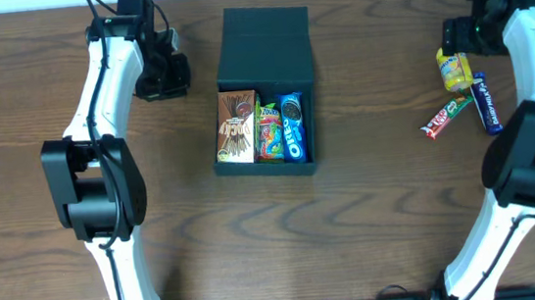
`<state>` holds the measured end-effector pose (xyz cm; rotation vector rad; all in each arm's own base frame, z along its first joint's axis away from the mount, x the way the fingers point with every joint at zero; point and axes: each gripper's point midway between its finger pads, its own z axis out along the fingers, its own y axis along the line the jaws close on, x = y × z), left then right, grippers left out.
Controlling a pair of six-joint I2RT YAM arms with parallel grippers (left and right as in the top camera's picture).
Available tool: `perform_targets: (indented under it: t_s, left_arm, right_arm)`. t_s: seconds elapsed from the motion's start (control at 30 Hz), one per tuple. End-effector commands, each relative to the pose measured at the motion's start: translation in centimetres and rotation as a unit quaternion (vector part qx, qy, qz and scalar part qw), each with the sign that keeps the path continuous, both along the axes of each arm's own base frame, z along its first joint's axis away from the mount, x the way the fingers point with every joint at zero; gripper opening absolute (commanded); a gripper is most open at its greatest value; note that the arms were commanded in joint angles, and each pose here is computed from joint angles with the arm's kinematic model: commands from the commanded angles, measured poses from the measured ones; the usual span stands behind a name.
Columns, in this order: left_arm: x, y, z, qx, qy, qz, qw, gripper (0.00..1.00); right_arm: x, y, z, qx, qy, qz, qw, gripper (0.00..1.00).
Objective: Pack container
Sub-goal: 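Move the right gripper to the yellow Mentos tub and grasp it, then carry the Mentos tub left and lower it into the box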
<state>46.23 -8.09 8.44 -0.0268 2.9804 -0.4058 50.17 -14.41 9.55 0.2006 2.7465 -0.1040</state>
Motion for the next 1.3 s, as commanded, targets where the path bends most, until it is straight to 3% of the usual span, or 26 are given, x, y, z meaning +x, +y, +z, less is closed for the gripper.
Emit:
perform_targets:
  t_s: [0.0, 0.57, 0.77, 1.1, 1.27]
  left_arm:
    - [0.2, -0.3, 1.2, -0.003, -0.011, 0.001, 1.0, 0.07]
    - [-0.4, -0.3, 1.1, -0.005, 0.008, 0.021, 1.0, 0.08]
    - [-0.4, -0.3, 1.1, -0.005, 0.009, 0.023, 1.0, 0.08]
    - [-0.4, -0.3, 1.1, -0.005, 0.009, 0.023, 1.0, 0.08]
    - [-0.4, -0.3, 1.1, -0.005, 0.009, 0.023, 1.0, 0.08]
  right_arm:
    - [0.1, -1.0, -1.2, -0.007, 0.006, -0.002, 1.0, 0.94]
    - [0.8, -0.7, -7.3, 0.021, 0.034, 0.004, 0.999, 0.88]
    - [1.2, -0.7, -7.2, 0.022, 0.026, 0.005, 0.999, 0.74]
    - [1.2, -0.7, -7.2, 0.022, 0.026, 0.005, 0.999, 0.61]
    - [1.1, -0.7, -7.2, 0.022, 0.026, 0.005, 0.999, 0.44]
